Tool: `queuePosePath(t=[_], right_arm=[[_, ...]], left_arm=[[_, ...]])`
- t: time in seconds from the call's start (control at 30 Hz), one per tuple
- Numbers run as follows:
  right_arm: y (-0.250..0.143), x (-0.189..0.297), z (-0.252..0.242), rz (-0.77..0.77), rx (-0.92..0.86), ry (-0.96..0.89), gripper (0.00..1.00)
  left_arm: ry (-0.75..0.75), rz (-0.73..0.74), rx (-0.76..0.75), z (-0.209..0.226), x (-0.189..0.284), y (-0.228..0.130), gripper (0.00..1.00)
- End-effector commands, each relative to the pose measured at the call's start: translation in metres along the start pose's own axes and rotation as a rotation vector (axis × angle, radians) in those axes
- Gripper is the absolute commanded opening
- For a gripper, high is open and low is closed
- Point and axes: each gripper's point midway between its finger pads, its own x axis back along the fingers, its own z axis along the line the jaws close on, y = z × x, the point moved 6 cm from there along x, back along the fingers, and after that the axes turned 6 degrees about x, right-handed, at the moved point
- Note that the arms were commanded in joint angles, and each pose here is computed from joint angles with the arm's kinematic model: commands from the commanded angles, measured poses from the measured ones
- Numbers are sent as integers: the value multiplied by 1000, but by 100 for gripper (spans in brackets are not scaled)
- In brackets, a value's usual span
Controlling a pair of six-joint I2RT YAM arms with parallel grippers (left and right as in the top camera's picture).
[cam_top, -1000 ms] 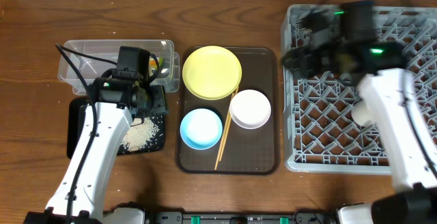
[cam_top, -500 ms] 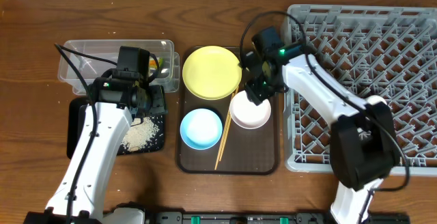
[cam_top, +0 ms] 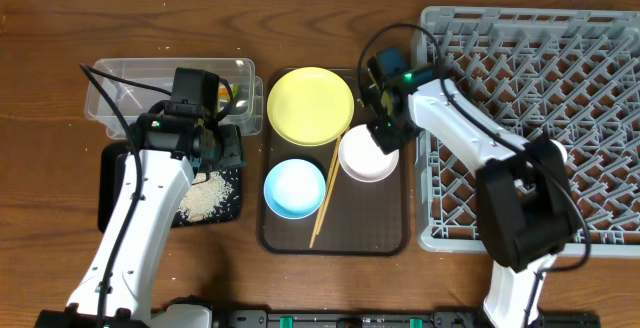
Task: Sort waste into correct bins and load items into the dishwasher rack
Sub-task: 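Grasp the pink bowl rim with the right gripper and carry it to the rack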
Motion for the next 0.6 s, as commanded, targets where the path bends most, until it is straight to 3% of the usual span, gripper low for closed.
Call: queuePosePath(t=[0.0,0.3,0.57], right_arm=[[7,52,-30,-133,-76,-119,1],[3,159,-88,-477,-229,-316,1],[-7,204,-133,-615,-366,-547,1]], left_arm=[[9,-8,8,2,3,-1,66],[3,-6,8,1,3,-1,66],[3,-5,8,1,3,-1,66]])
